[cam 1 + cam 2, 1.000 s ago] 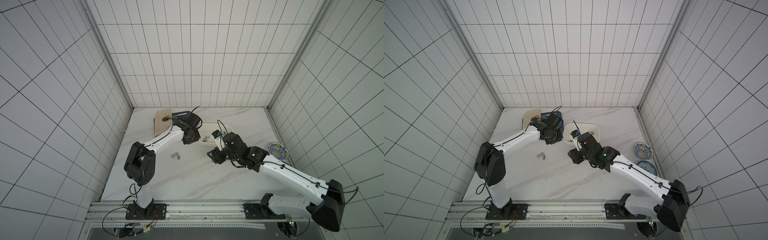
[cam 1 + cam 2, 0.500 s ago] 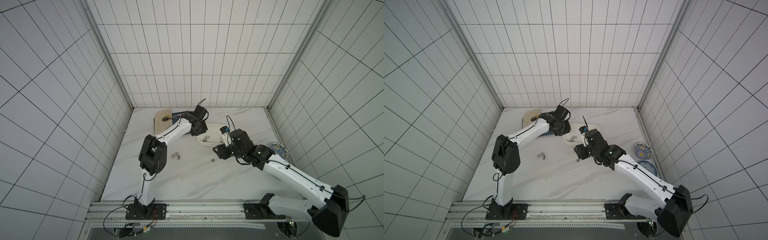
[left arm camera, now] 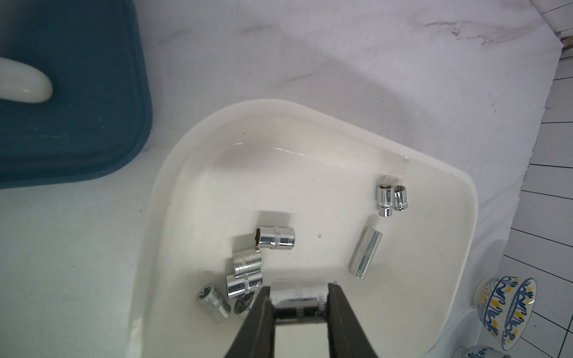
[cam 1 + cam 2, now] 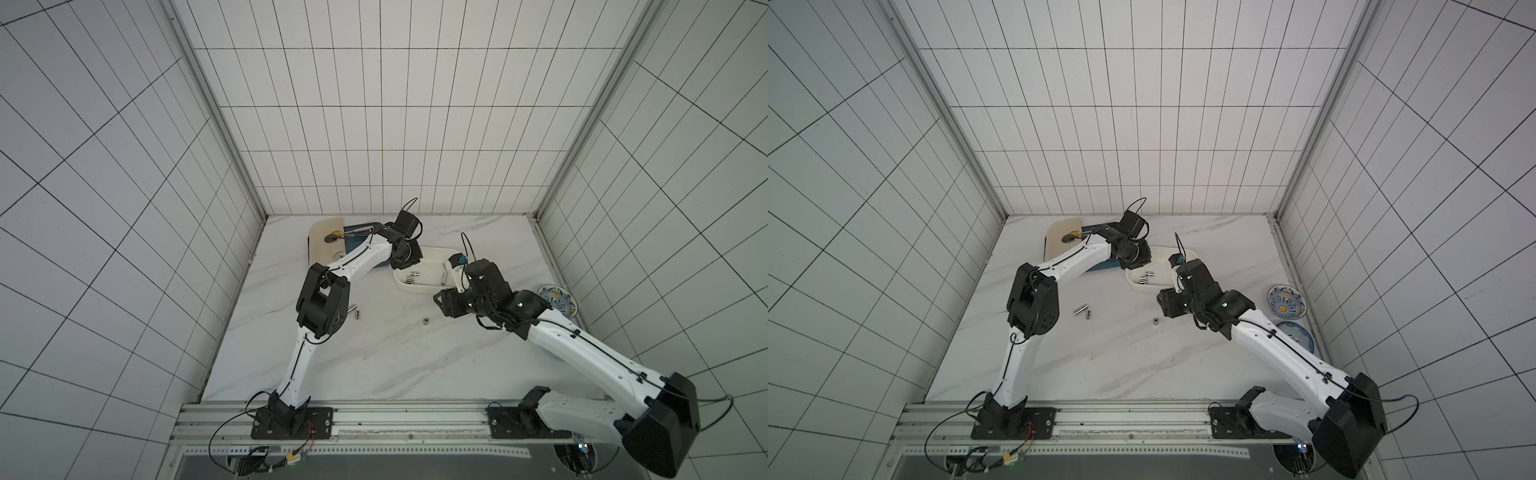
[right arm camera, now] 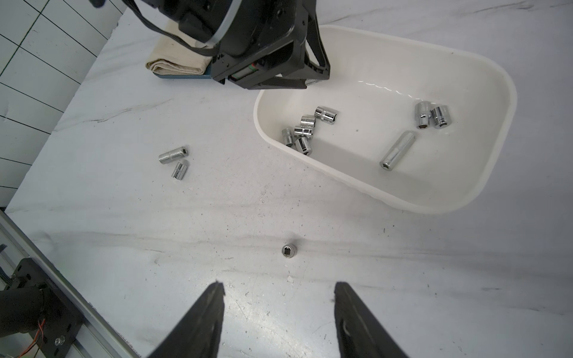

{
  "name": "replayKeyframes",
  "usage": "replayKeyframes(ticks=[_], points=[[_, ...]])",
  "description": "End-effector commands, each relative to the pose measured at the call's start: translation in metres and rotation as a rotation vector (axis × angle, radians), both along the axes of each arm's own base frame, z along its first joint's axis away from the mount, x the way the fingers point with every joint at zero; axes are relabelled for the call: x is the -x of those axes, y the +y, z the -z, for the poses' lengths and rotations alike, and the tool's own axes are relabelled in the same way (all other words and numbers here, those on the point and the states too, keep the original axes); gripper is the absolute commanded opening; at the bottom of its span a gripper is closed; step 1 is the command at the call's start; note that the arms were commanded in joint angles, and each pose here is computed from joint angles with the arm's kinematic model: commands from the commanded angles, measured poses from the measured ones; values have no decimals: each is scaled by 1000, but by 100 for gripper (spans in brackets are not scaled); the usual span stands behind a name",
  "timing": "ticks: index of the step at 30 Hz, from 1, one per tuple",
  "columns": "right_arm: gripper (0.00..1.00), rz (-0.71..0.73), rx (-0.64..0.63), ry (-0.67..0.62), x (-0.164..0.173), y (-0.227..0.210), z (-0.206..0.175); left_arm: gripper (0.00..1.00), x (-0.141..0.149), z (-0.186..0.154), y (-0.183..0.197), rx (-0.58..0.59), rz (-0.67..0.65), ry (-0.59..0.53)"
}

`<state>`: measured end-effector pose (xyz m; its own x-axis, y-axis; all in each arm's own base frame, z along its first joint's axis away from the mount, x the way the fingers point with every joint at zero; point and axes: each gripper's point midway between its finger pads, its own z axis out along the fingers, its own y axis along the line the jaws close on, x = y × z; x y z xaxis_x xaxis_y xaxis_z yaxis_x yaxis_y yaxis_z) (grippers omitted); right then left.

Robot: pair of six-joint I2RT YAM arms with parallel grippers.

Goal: Put the socket on the desktop into the storage box
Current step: Place the socket head in the storage box.

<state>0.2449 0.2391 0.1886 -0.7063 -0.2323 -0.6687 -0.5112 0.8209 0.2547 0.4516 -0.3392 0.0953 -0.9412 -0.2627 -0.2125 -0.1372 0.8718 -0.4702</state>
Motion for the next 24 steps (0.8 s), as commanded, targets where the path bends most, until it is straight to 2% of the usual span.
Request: replayKeyframes(ticks=[1,10,14,24], points=[[60,22,4,17,1,-8,8,27,-8,10,-7,24,24,-2],[59,22,2,34,0,-7,12,33,-9,27,-11,26,38,27],[59,21,-1,40,0,-7,14,43,-8,27,-10,22,38,29],[60,21,-9,39,1,-6,10,45,-6,1,-8,32,55,-12]])
